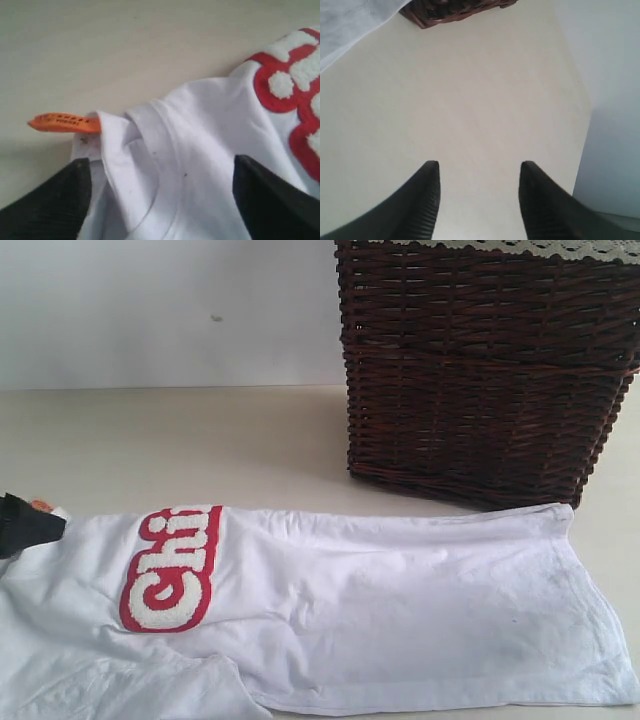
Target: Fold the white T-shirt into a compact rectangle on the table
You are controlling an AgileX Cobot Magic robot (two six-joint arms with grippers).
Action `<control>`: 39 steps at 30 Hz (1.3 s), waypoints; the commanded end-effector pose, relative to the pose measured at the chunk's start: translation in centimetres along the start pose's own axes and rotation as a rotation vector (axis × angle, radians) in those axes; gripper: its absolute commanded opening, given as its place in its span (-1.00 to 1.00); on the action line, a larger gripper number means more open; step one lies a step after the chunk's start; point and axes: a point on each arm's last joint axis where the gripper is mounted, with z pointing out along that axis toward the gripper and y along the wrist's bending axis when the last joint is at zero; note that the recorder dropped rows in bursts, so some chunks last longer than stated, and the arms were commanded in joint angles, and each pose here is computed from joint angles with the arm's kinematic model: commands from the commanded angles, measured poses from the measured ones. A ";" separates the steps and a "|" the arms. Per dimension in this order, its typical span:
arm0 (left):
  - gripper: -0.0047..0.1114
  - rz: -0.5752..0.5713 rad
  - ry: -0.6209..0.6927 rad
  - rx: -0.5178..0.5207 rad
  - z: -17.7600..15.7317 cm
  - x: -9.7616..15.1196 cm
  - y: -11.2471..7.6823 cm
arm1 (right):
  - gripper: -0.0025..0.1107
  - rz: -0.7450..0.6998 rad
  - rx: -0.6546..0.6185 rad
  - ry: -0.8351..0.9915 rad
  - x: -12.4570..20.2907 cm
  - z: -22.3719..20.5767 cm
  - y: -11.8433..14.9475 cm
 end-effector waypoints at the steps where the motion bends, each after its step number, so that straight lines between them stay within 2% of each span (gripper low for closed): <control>1: 0.45 -0.042 -0.063 -0.007 0.4 -1.6 -0.7 | -0.10 0.030 0.055 -0.015 -0.1 -0.3 -0.5; 5: 0.40 -0.085 -0.174 -0.099 -1.0 -4.3 -0.7 | -0.10 0.015 0.216 -0.082 -0.7 -1.6 -2.1; 7: 0.22 -0.079 -0.230 -0.123 -2.2 -5.6 -0.8 | -0.11 0.111 0.243 -0.115 -0.9 -2.6 -2.5; 9: -0.12 -0.046 -0.284 -0.129 -3.8 -6.6 -1.3 | -0.25 0.240 0.150 -0.103 -0.9 -3.1 -2.1; 12: -0.88 0.034 -0.338 -0.098 -5.9 -7.2 -2.9 | -0.68 0.345 -0.069 -0.015 -0.5 -3.4 -0.4; 14: -0.89 0.145 -0.353 -0.024 -7.4 -7.2 -4.6 | -0.96 0.312 -0.138 0.015 -0.3 -3.7 0.3; 17: -0.91 0.295 -0.383 0.104 -9.7 -7.1 -7.4 | -0.96 0.117 -0.188 0.007 -0.3 -4.2 0.7; 18: -0.92 0.332 -0.404 0.108 -10.8 -7.1 -8.1 | -0.96 0.048 -0.181 -0.013 -0.4 -4.6 0.7; 19: -0.92 0.348 -0.427 0.096 -11.6 -7.1 -8.6 | -0.96 0.041 -0.162 -0.033 -0.5 -4.8 0.6; 20: -0.92 0.359 -0.463 0.059 -12.8 -7.1 -9.1 | -0.96 0.063 -0.122 -0.060 -0.8 -5.3 0.2; 22: -0.92 0.339 -0.535 -0.048 -15.4 -7.1 -10.0 | -0.96 0.208 -0.037 -0.133 -1.4 -6.4 -0.6; 26: -0.92 0.062 -0.716 -0.258 -20.2 -5.9 -10.8 | -0.96 0.552 0.071 -0.336 -2.7 -9.7 -2.2; 28: -0.92 0.017 -0.795 -0.294 -22.0 -4.9 -11.8 | -0.96 0.666 0.125 -0.449 -3.0 -11.8 -2.5; 31: -0.92 0.070 -0.870 -0.309 -23.6 -3.1 -13.7 | -0.93 0.688 0.216 -0.560 -2.9 -14.5 -2.4; 34: -0.92 0.105 -0.887 -0.287 -23.7 -1.2 -14.9 | -0.80 0.694 0.274 -0.634 -2.7 -16.3 -2.1; 37: -0.92 0.223 -0.809 -0.314 -22.8 0.5 -15.5 | -0.61 0.733 0.285 -0.690 -2.6 -17.4 -1.7; 39: -0.92 0.333 -0.700 -0.365 -21.6 1.9 -15.3 | -0.46 0.795 0.254 -0.724 -2.6 -17.9 -1.4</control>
